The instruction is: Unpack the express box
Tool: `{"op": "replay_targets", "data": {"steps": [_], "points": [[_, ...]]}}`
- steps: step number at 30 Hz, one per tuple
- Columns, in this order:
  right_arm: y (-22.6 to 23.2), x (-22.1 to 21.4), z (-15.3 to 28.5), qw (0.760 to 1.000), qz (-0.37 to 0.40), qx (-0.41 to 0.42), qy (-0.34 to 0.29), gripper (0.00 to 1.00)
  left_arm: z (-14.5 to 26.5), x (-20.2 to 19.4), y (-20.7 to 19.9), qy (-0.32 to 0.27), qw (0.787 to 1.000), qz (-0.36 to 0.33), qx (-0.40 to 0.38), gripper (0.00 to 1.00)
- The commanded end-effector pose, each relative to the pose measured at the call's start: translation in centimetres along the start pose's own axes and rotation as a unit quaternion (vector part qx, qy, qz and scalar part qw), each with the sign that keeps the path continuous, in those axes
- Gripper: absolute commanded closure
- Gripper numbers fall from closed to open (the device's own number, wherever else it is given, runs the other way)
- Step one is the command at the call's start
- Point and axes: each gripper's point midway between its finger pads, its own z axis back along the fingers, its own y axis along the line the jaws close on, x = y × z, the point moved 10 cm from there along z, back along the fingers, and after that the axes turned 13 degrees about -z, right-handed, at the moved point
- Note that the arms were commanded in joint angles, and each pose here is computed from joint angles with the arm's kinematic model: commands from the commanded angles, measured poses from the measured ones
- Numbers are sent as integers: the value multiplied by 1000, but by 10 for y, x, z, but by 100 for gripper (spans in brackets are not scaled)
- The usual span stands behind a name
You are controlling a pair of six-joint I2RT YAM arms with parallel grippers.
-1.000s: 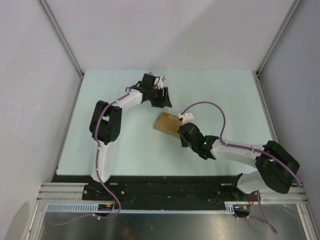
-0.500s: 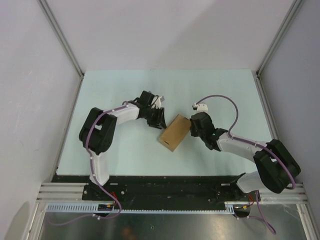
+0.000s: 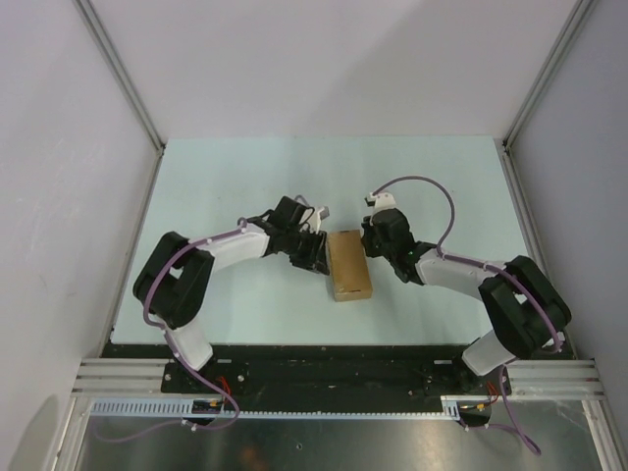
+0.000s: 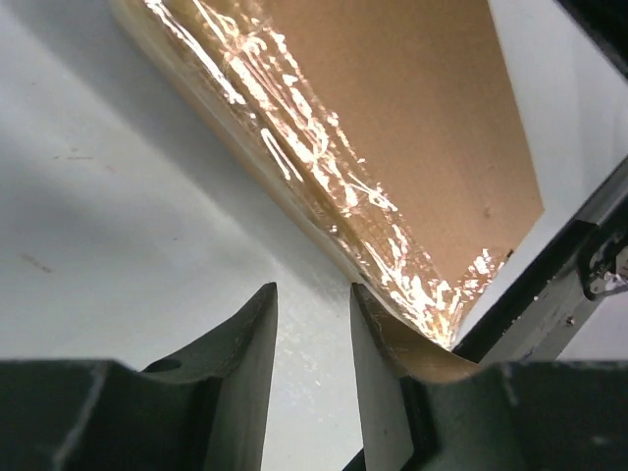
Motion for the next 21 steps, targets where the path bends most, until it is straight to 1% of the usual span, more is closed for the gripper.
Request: {"op": "replay_targets", "data": {"steps": [1,2,5,7,9,10,12,13,15,16,19,21], "points": [[16,33,-5,998,7,33,-55,100,18,9,-3,-48,997,-26,46,62],[15,37,-4,998,7,24,-62,100,21,10,2,-57,995,-15,77,62],[11,44,9,998,11,-3,-66,100,36,19,4,-88,990,6,105,62],[12,54,23,997,8,-3,-80,100,44,27,4,-109,986,12,122,61],[12,56,34,997,3,-3,-78,100,54,40,3,-135,982,18,127,59],[14,62,43,996,-3,5,-88,100,57,45,1,-142,982,18,123,57],[18,64,53,996,-8,23,-85,100,61,59,-3,-157,981,17,111,54],[21,69,63,995,-22,35,-95,100,62,64,-6,-159,983,12,92,53],[24,72,72,993,-33,59,-93,100,64,74,-11,-165,984,1,69,52],[26,75,77,992,-44,71,-95,100,65,77,-15,-165,985,-8,46,50],[34,81,91,987,-50,121,-97,100,66,82,-20,-168,985,-37,9,44],[39,83,98,983,-57,147,-93,100,65,84,-18,-170,984,-43,10,41]]}}
